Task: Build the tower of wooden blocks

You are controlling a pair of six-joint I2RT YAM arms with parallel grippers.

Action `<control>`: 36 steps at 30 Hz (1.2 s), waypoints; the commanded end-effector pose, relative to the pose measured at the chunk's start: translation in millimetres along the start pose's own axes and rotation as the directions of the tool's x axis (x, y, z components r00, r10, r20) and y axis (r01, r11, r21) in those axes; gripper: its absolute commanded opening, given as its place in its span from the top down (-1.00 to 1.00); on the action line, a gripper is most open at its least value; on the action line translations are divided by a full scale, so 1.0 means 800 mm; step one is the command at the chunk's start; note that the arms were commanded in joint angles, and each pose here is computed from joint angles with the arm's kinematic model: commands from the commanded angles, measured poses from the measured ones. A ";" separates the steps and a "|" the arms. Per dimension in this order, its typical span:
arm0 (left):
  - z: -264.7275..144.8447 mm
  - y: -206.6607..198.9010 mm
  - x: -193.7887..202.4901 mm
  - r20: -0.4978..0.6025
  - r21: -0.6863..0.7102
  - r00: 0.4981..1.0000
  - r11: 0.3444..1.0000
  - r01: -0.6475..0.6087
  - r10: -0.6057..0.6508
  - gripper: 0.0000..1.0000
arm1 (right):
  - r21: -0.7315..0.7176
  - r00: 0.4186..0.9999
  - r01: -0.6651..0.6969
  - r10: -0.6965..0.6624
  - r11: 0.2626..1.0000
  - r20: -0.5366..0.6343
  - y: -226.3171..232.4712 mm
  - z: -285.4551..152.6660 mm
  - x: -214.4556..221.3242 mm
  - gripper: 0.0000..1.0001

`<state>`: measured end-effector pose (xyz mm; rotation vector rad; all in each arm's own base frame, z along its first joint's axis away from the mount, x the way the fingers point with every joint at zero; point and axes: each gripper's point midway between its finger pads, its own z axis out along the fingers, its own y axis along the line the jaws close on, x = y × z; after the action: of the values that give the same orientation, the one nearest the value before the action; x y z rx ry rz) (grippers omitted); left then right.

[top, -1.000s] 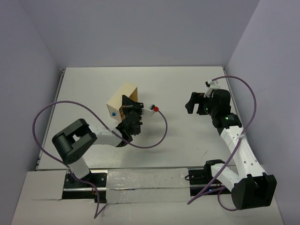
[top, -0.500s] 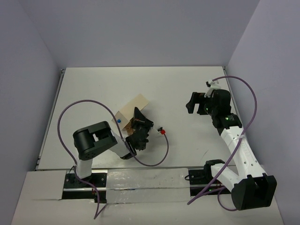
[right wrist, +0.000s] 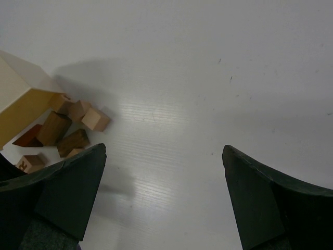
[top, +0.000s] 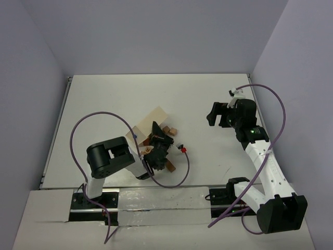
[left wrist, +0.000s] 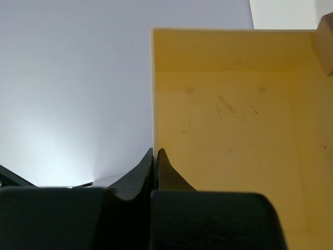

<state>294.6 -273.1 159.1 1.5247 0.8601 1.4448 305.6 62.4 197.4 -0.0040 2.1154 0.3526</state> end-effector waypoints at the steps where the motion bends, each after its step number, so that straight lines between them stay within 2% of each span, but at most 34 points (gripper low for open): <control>1: -0.006 0.078 0.068 -0.087 -0.258 0.920 0.901 0.349 -0.381 1.00 | 0.004 0.997 0.007 -0.008 1.000 0.076 0.004 -0.011 -0.035 -0.99; 7: 0.011 0.106 0.105 -0.143 -0.310 0.895 0.878 0.364 -0.422 1.00 | 0.002 0.997 0.006 -0.006 1.000 0.075 0.004 -0.011 -0.035 -0.99; 9: 0.027 0.109 0.128 -0.196 -0.293 0.879 0.881 0.372 -0.436 1.00 | -0.001 0.997 0.009 -0.009 1.000 0.076 0.005 -0.011 -0.036 -0.99; 11: 0.035 0.119 0.147 -0.209 -0.299 0.828 0.840 0.452 -0.520 1.00 | -0.001 0.997 0.009 -0.009 1.000 0.073 0.005 -0.011 -0.035 -0.99; 12: 0.044 0.110 0.149 -0.240 -0.244 0.835 0.863 0.441 -0.495 1.00 | -0.002 0.997 0.008 -0.008 1.000 0.073 0.005 -0.011 -0.034 -0.99; 14: 0.049 0.110 0.165 -0.261 -0.243 0.769 0.811 0.532 -0.583 1.00 | -0.003 0.998 0.007 -0.006 1.000 0.069 0.005 -0.010 -0.033 -0.99; 18: 0.064 0.097 0.166 -0.296 -0.109 0.676 0.727 0.678 -0.675 1.00 | -0.007 0.997 0.006 -0.006 1.000 0.070 0.006 -0.010 -0.035 -0.99; 20: 0.066 0.088 0.164 -0.322 -0.044 0.603 0.647 0.761 -0.730 1.00 | -0.008 0.998 0.006 -0.005 1.000 0.068 0.006 -0.009 -0.035 -0.99; 21: 0.073 0.096 0.161 -0.305 -0.043 0.489 0.524 0.850 -0.817 1.00 | -0.009 0.998 0.005 -0.005 1.000 0.066 0.006 -0.009 -0.035 -0.99; 22: 0.069 0.076 0.158 -0.334 0.050 0.557 0.576 0.816 -0.760 1.00 | -0.010 0.998 0.003 -0.003 1.000 0.061 0.007 -0.008 -0.034 -0.99; 23: 0.063 0.068 0.161 -0.377 0.086 0.508 0.517 0.852 -0.775 1.00 | -0.011 0.998 0.005 -0.004 1.000 0.060 0.007 -0.008 -0.033 -0.99; 25: 0.059 0.063 0.159 -0.385 0.121 0.473 0.465 0.877 -0.793 1.00 | -0.009 0.998 0.002 -0.001 1.000 0.056 0.006 -0.007 -0.032 -0.99; 28: 0.044 0.061 0.156 -0.367 0.167 0.374 0.335 0.927 -0.852 1.00 | -0.014 0.999 -0.001 0.002 1.000 0.051 0.007 -0.006 -0.032 -0.99; 29: 0.041 0.059 0.159 -0.379 0.163 0.348 0.309 0.937 -0.857 1.00 | -0.015 0.999 -0.001 0.002 1.000 0.050 0.007 -0.005 -0.032 -0.99; 32: 0.048 0.046 0.164 -0.427 0.202 0.246 0.173 0.964 -0.870 1.00 | -0.018 0.999 -0.003 0.004 1.000 0.041 0.007 -0.003 -0.030 -0.99; 34: 0.060 0.040 0.175 -0.482 0.210 0.119 0.017 0.978 -0.868 1.00 | -0.026 0.999 -0.002 0.003 1.000 0.034 0.009 -0.001 -0.029 -0.99; 36: 0.073 0.044 0.183 -0.504 0.194 0.029 -0.080 0.978 -0.863 1.00 | -0.031 1.000 -0.001 0.002 1.000 0.024 0.010 0.001 -0.028 -0.99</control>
<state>352.8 -166.1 230.0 0.7620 1.9511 0.4951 308.7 64.7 196.7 -0.0086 2.1284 0.3657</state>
